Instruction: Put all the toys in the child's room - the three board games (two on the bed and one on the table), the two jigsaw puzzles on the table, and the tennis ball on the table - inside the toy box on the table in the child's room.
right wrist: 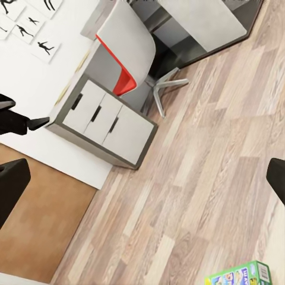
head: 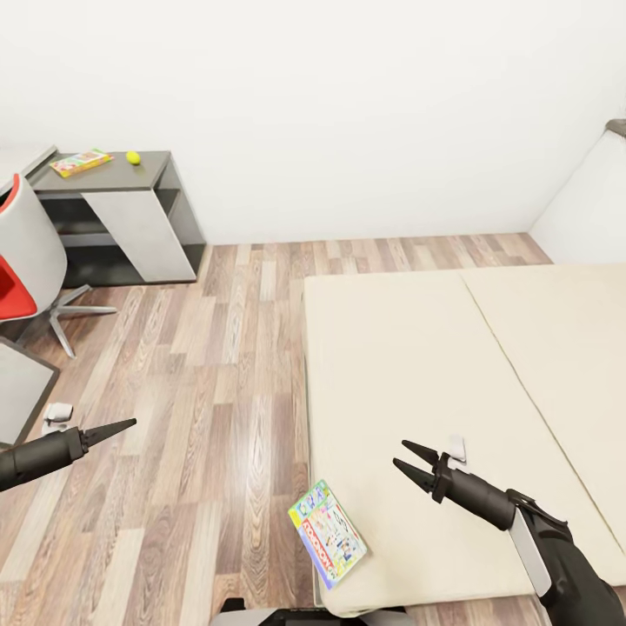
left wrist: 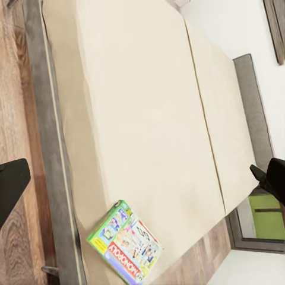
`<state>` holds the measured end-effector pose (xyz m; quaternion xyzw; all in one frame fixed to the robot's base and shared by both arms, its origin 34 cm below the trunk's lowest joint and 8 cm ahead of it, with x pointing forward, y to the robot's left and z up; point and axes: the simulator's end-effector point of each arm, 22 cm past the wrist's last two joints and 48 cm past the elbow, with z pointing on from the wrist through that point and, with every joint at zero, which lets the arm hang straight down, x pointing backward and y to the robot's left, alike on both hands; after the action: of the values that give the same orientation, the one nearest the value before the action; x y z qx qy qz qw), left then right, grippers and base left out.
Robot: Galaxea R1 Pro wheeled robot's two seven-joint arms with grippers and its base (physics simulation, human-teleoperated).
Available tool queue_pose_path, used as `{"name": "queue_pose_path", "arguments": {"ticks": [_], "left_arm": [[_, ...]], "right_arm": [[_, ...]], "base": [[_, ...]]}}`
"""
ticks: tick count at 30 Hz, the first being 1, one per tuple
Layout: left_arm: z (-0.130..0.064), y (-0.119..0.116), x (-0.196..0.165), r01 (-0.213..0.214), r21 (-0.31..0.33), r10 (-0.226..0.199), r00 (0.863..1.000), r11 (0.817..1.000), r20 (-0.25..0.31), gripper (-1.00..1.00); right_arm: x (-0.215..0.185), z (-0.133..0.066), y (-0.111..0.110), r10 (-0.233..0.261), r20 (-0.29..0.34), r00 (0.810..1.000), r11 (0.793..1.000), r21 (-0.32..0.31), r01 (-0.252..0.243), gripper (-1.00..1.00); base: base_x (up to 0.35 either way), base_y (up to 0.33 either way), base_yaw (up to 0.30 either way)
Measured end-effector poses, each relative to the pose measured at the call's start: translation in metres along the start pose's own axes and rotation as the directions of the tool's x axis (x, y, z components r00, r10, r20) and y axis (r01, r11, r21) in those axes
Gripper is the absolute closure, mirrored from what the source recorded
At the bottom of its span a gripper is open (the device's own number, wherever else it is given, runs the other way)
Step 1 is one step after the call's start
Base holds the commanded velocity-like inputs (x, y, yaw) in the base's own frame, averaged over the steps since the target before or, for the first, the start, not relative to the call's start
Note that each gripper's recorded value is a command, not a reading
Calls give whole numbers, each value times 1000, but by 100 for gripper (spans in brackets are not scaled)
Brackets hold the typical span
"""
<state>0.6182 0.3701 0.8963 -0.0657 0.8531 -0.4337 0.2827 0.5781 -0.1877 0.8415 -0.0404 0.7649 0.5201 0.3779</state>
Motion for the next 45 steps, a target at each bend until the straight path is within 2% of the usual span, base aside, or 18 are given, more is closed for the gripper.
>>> {"name": "queue_pose_path", "arguments": {"ticks": [24, 45], "left_arm": [[-6, -13, -11, -31, 6, 31, 999, 999, 21, -100], [-9, -11, -8, -59, -49, 59, 998, 997, -7, -100]], "right_arm": [[-13, 1, 10, -32, 11, 999, 999, -7, 32, -100], [-26, 1, 15, -63, 24, 998, 998, 9, 63, -100]], "base": [[0, 0, 0], [0, 0, 0]]}}
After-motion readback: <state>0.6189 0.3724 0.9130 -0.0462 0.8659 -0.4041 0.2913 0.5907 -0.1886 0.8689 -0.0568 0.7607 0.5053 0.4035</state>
